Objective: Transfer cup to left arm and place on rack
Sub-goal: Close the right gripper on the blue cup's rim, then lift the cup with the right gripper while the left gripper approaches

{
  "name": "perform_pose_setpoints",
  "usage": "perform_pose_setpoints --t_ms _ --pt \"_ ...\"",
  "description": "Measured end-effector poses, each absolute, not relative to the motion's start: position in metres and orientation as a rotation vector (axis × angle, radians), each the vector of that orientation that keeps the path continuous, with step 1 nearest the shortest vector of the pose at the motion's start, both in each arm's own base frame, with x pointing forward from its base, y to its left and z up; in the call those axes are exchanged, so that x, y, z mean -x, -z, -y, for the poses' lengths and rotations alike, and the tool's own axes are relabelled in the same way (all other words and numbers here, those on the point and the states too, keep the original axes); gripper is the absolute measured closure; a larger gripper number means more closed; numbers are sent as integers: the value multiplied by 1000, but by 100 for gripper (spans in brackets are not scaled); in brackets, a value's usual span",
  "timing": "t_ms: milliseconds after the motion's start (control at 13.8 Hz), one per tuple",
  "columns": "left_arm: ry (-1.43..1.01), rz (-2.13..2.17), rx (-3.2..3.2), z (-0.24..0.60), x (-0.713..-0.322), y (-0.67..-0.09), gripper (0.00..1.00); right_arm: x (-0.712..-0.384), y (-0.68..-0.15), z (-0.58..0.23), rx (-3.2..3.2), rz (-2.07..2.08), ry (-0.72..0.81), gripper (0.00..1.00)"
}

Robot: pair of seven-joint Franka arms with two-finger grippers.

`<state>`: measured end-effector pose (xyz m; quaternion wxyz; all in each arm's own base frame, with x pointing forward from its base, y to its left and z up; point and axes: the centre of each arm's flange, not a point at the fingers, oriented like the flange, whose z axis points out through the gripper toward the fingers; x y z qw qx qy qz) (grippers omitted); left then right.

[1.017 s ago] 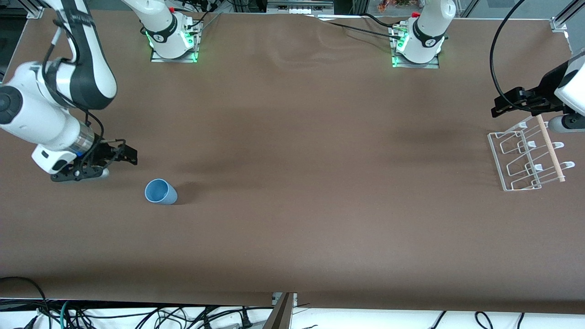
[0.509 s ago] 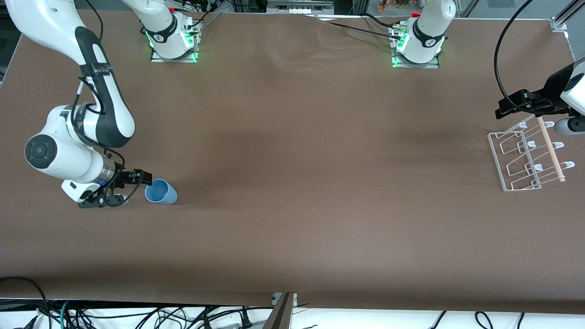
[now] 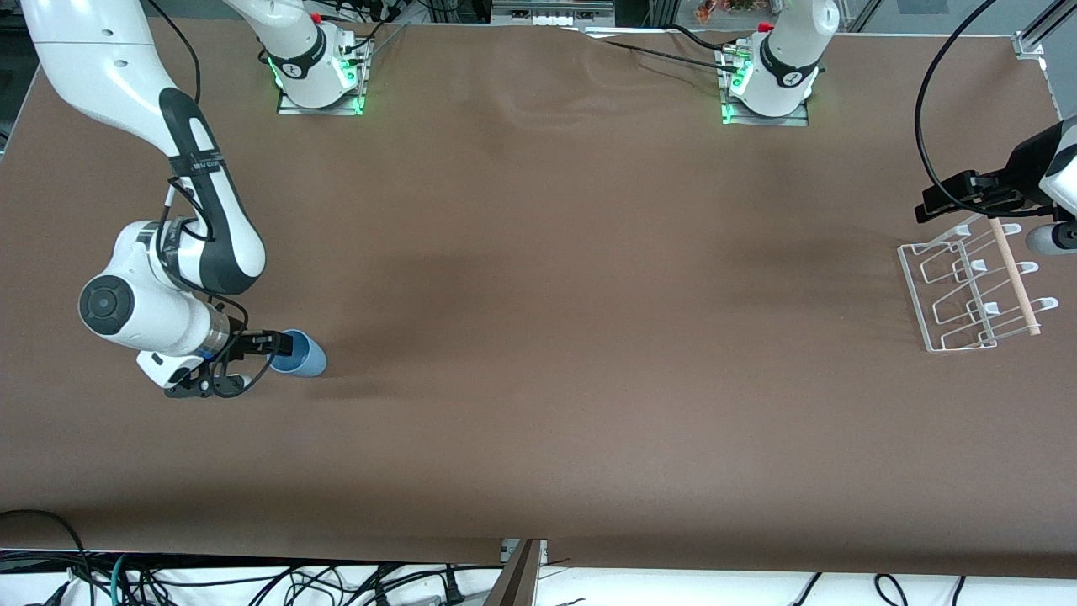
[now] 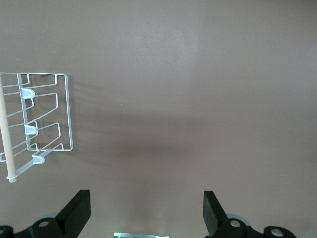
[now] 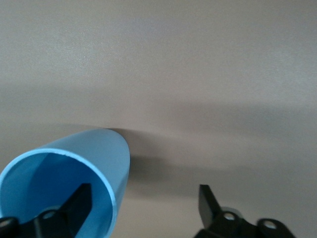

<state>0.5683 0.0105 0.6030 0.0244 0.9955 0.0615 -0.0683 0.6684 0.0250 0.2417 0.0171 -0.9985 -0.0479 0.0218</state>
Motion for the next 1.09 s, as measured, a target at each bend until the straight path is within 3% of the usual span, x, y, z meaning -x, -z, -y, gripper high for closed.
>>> perform_pose_setpoints --t_ms 509,581,799,1090 --pt "262 -166 -3043 -3 -571 -587 0 -666 -237 -77 3107 -31 -79 90" --pt "264 -139 -3007 3 -572 -586 0 -670 -242 -76 3106 -41 -62 96" --pt "249 -4 -2888 18 -576 -583 0 -677 -259 -89 3094 -102 -70 96" --pt "188 206 -2693 36 -598 -552 0 -671 -303 -187 3002 -299 -182 96"
